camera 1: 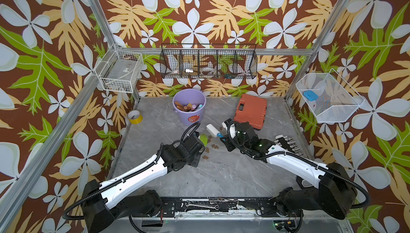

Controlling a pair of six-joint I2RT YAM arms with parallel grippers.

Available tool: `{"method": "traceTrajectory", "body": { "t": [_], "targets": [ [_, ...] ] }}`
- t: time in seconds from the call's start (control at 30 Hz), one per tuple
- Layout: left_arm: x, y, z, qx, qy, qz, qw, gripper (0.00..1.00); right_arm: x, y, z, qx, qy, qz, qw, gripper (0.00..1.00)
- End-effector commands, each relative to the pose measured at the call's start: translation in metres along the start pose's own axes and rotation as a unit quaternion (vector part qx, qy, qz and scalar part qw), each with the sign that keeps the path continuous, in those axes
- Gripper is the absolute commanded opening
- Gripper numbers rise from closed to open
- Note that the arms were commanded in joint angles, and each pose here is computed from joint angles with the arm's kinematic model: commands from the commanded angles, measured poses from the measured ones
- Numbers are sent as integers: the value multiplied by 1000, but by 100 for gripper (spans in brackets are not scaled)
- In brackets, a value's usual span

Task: Brush the soil off the hand trowel and place it into the bucket
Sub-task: Brush off the soil from the hand trowel.

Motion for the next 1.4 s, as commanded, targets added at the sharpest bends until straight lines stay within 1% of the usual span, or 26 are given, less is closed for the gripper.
{"method": "traceTrajectory", "body": {
  "t": [0.0, 0.03, 0.07, 0.1, 0.13, 0.17, 0.2, 0.23, 0.27, 0.33, 0.37, 0.4, 0.43, 0.5, 0.53, 0.57, 0.67, 0.73, 0.8, 0.93, 1.07, 1.13, 1.27, 1.37],
  "targets": [
    [-12, -2, 4, 41, -30, -37, 998, 0, -39, -7, -18, 23, -109, 43, 993, 0],
    [-16, -2, 5, 78, -38, -65, 994, 0, -41, -4, -23, 9, -123, 54, 991, 0],
    [-21, -1, 6, 131, -53, -100, 985, 0, -42, -2, -28, -4, -134, 69, 989, 0],
    [-26, -1, 4, 187, -68, -136, 970, 0, -41, 1, -31, -19, -139, 79, 987, 0],
    [-30, 0, 0, 254, -90, -173, 947, 0, -39, 3, -35, -34, -144, 94, 985, 0],
    [-38, 5, -4, 313, -119, -219, 916, 0, -36, 5, -38, -49, -150, 115, 981, 0],
    [-38, 8, -7, 361, -126, -253, 889, 0, -32, 7, -40, -68, -154, 132, 977, 0],
    [-44, 11, -14, 417, -150, -278, 852, 0, -26, 8, -44, -89, -162, 161, 969, 0],
    [-45, 12, -18, 464, -158, -305, 816, 0, -21, 10, -47, -116, -173, 189, 960, 0],
    [-42, 13, -20, 521, -163, -354, 759, 0, -14, 15, -50, -157, -180, 227, 944, 0],
    [-42, 13, -24, 547, -173, -369, 731, 0, -12, 16, -52, -171, -183, 236, 939, 0],
    [-38, 14, -24, 563, -173, -385, 710, 0, -11, 17, -53, -178, -183, 241, 936, 0],
    [-34, 16, -24, 579, -176, -405, 685, 0, -10, 18, -54, -183, -185, 248, 933, 0],
    [-28, 19, -27, 607, -183, -431, 643, 0, -7, 22, -55, -202, -185, 251, 929, 0],
    [-26, 21, -28, 618, -186, -438, 626, 0, -5, 25, -55, -206, -182, 251, 928, 0],
    [-25, 21, -30, 628, -187, -439, 615, 0, -4, 29, -55, -210, -180, 247, 928, 0],
    [-23, 23, -27, 637, -189, -449, 598, 0, -1, 42, -53, -217, -173, 232, 932, 0],
    [-21, 25, -24, 638, -192, -455, 590, 0, 1, 49, -49, -221, -160, 230, 934, 0],
    [-21, 24, -20, 635, -190, -454, 595, 0, 3, 55, -46, -228, -153, 227, 935, 0],
    [-22, 25, -21, 634, -194, -454, 595, 0, 11, 57, -36, -223, -135, 231, 937, 0],
    [-24, 26, -24, 636, -200, -454, 591, 0, 22, 54, -29, -220, -126, 240, 937, 0],
    [-26, 26, -26, 640, -201, -451, 589, 0, 30, 52, -23, -205, -105, 236, 944, 0],
    [-28, 26, -30, 645, -205, -445, 587, 0, 60, 36, -14, -155, -68, 237, 957, 0],
    [-30, 25, -29, 643, -203, -445, 589, 0, 59, 26, -19, -133, -80, 236, 959, 0]
  ]
}}
Point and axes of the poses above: each gripper's point midway between its finger pads, its own z axis out along the fingers, its own y axis along the line the jaws close on, x = y × z, the point moved 5 cm from there along -z, back along the fingers, and after that the axes turned 4 degrees about z, right-handed, at the moved point
